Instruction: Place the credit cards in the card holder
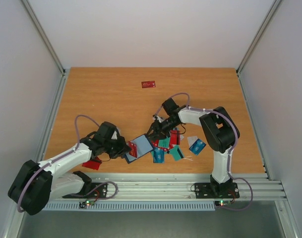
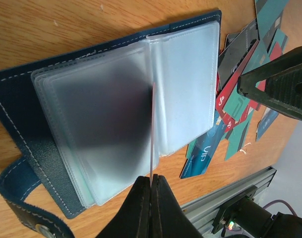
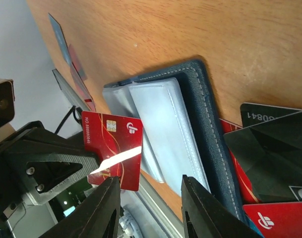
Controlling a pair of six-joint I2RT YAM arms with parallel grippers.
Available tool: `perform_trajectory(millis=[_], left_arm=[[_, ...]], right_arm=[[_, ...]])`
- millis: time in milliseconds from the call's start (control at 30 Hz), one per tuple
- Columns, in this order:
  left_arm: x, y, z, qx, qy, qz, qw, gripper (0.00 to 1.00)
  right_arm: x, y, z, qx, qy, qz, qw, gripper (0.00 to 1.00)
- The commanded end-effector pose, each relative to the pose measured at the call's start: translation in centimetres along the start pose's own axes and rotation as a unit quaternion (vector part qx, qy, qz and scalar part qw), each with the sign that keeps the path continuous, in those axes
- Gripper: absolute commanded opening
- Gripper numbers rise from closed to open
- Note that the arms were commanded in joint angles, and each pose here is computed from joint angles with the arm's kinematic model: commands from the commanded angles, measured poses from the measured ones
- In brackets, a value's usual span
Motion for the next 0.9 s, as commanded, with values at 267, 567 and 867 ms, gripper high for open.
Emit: perform_trajectory(millis=[267,567,867], left_arm=[[-0.4,0.8,-1.1,-0.017,-0.031,-0.007,0.999,0.0],[-1.1,1.0,-0.8,-0.021,-0.031,-0.001,0.999,0.0],[-0.5,0.7,-1.0,-0.042,-0.039,-0.008,0.998,0.0]], right_arm=[[-1.0,-1.5,-2.1,-0.009,-0.007,0.014,1.0,0.34],[-1.6,-2.9,-2.5,-0.016,-0.008,0.023,1.0,0.34],[-1.7,-3.2,-2.5,-0.022,-0.01,0.026,0.999,0.33]])
Point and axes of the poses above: each gripper's point midway between its finger pads, its own x axis back along the fingers, its own z axis along the line the jaws close on, y = z × x, the point moved 9 cm from there along x, back along the fingers, and after that the axes turned 4 degrees about -x, right-handed, at the moved point
